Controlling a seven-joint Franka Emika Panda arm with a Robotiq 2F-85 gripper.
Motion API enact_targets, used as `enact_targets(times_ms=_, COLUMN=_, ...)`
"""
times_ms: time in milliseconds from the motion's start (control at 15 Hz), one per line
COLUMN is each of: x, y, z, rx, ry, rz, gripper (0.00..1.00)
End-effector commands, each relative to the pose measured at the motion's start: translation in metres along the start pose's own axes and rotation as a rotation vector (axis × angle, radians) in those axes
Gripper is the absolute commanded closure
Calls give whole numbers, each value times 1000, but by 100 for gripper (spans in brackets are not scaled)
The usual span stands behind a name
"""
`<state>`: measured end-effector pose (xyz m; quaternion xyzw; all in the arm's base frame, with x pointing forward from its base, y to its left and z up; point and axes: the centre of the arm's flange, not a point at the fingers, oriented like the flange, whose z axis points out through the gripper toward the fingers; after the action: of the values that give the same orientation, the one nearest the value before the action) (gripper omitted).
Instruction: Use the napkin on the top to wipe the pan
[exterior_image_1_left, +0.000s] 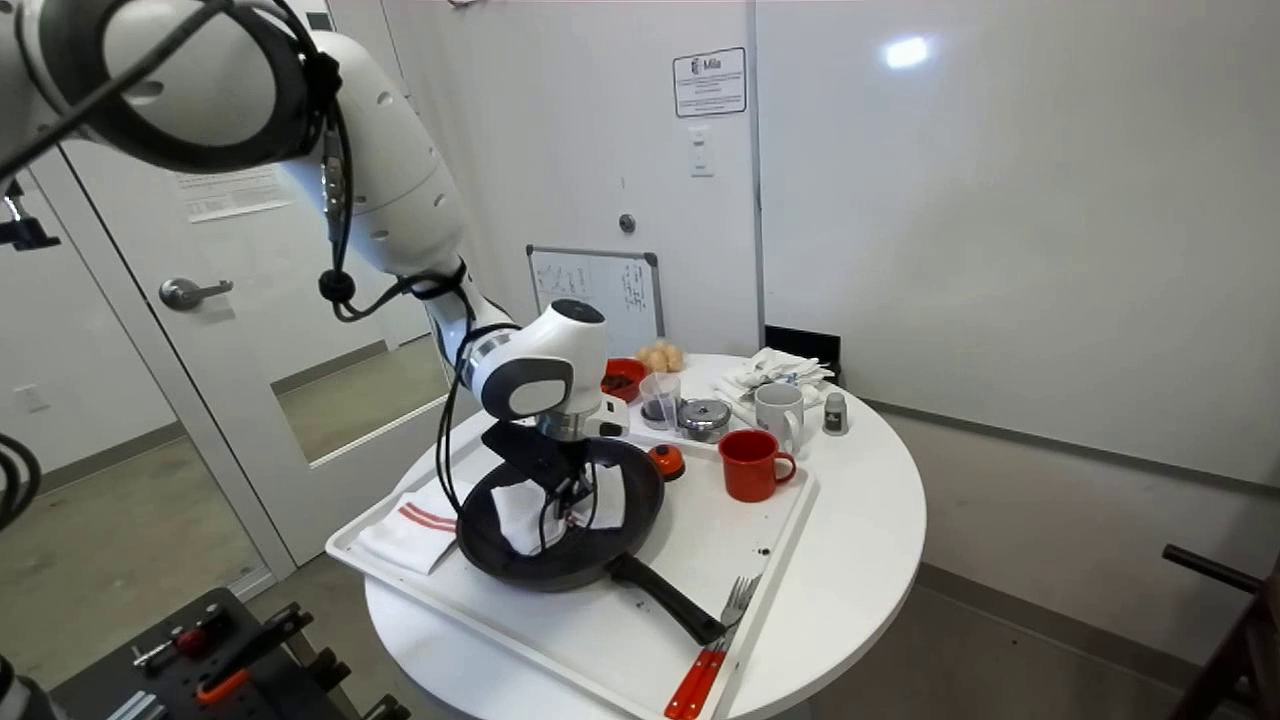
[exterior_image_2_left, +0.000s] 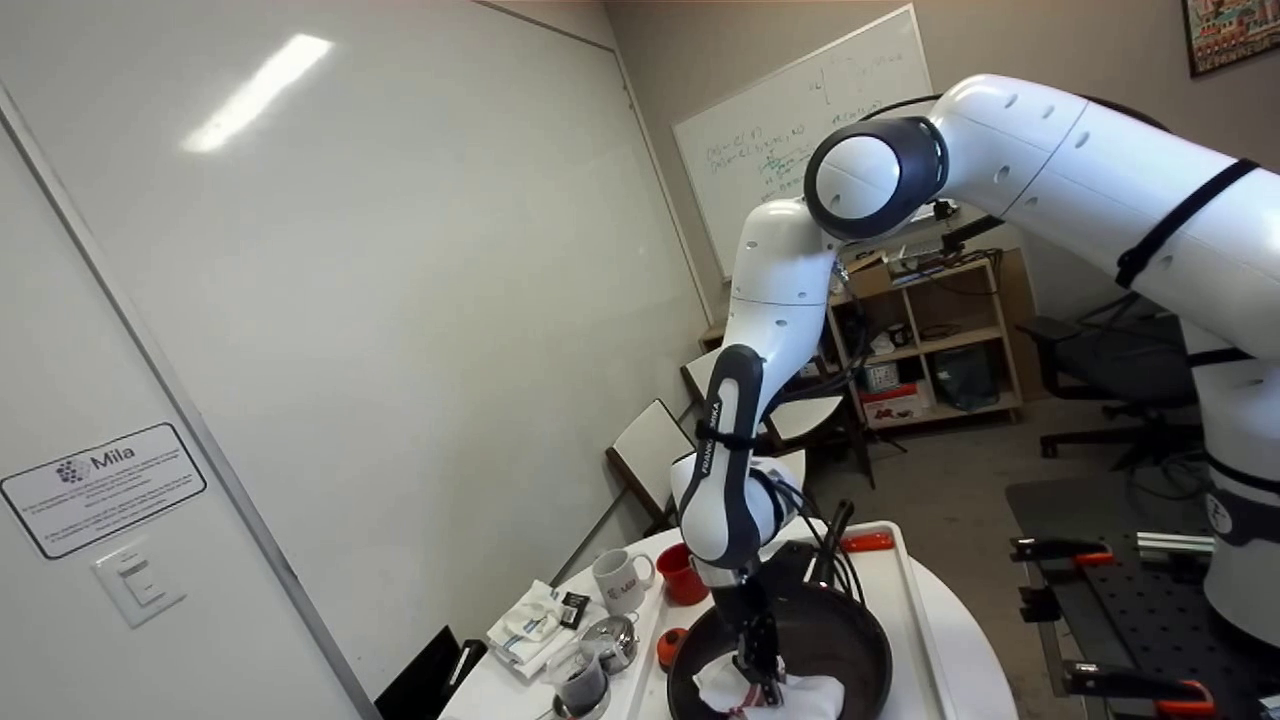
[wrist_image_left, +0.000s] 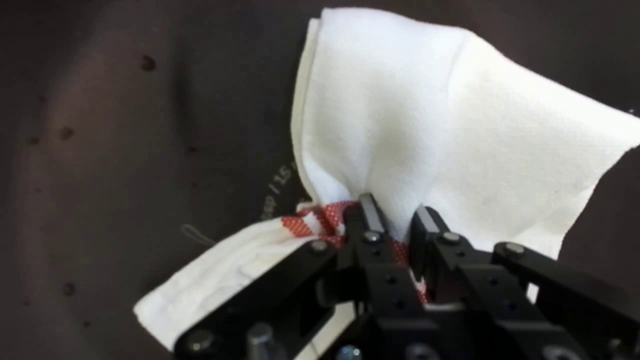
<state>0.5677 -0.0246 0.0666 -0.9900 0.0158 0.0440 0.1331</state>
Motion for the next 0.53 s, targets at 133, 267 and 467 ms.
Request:
enact_targets(times_ms=133, x=-39, y=39, z=-1, rx=-9, ry=23, rz=98, gripper=96)
enact_targets(times_ms=267, x=-43, y=38, z=6, rx=-3, ry=-4, rz=101, gripper=96)
enact_targets(times_ms=467, x=-48, y=16, z=19, rx=3, ry=-64, rz=63, gripper=96)
